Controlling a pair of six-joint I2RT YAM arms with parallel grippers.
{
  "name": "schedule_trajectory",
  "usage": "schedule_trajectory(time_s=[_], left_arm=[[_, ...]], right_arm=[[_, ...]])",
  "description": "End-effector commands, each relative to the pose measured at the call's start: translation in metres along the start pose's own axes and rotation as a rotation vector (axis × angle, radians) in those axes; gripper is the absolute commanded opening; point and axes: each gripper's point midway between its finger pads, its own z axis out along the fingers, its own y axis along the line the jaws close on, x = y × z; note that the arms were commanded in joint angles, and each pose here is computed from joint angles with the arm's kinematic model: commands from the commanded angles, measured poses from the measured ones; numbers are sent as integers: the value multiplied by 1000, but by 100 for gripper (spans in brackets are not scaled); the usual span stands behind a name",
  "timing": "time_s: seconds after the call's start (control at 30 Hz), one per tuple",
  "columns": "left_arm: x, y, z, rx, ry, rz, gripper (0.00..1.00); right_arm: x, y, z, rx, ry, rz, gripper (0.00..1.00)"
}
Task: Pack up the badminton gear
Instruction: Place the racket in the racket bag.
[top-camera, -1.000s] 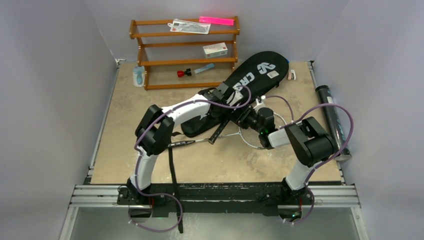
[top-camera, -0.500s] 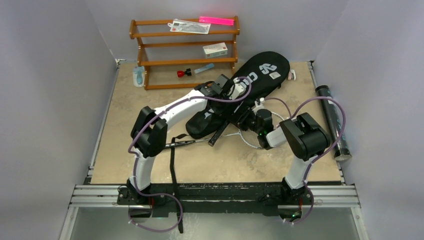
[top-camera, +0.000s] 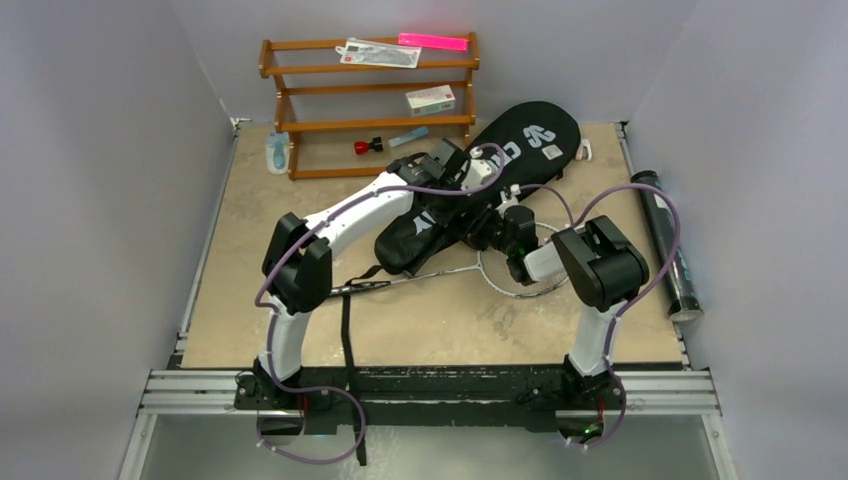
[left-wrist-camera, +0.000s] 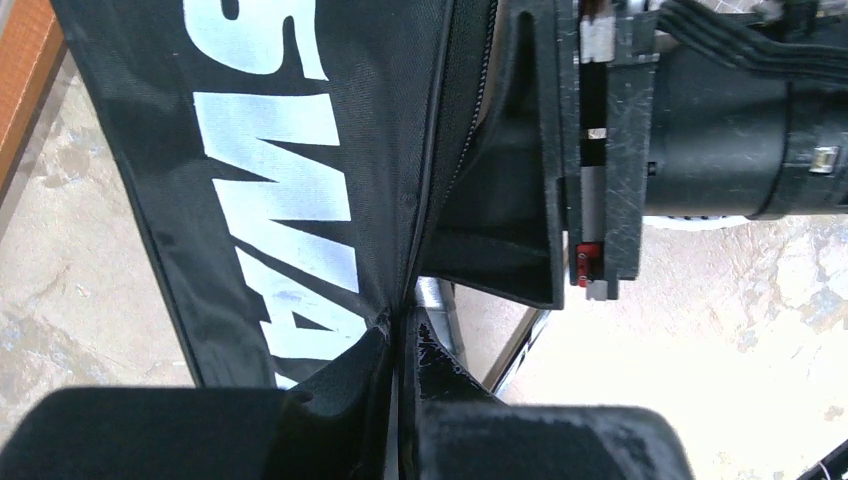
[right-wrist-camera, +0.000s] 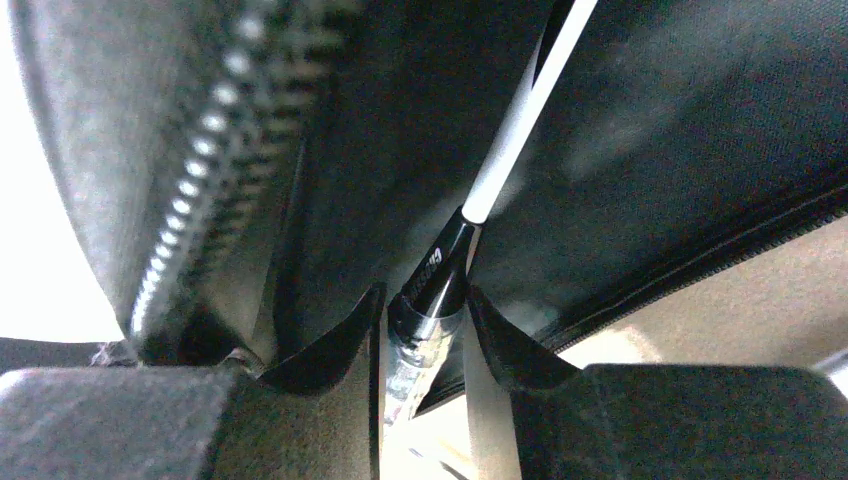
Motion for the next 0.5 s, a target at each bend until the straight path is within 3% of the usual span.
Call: schedule_trajectory(time_s=[0.0,0.3,0.47], left_arm=[[0,-13,-3,62,35,-21,0],[8,-9,4,135,63,-102,0],[-8,-37,-7,317,13,-138,0]], right_arm=[[-44,47,8,-179,-112,-66,0],[-61,48,-3,-220,-159,-37,0],[-71,40,2,-205,-174,-45,0]])
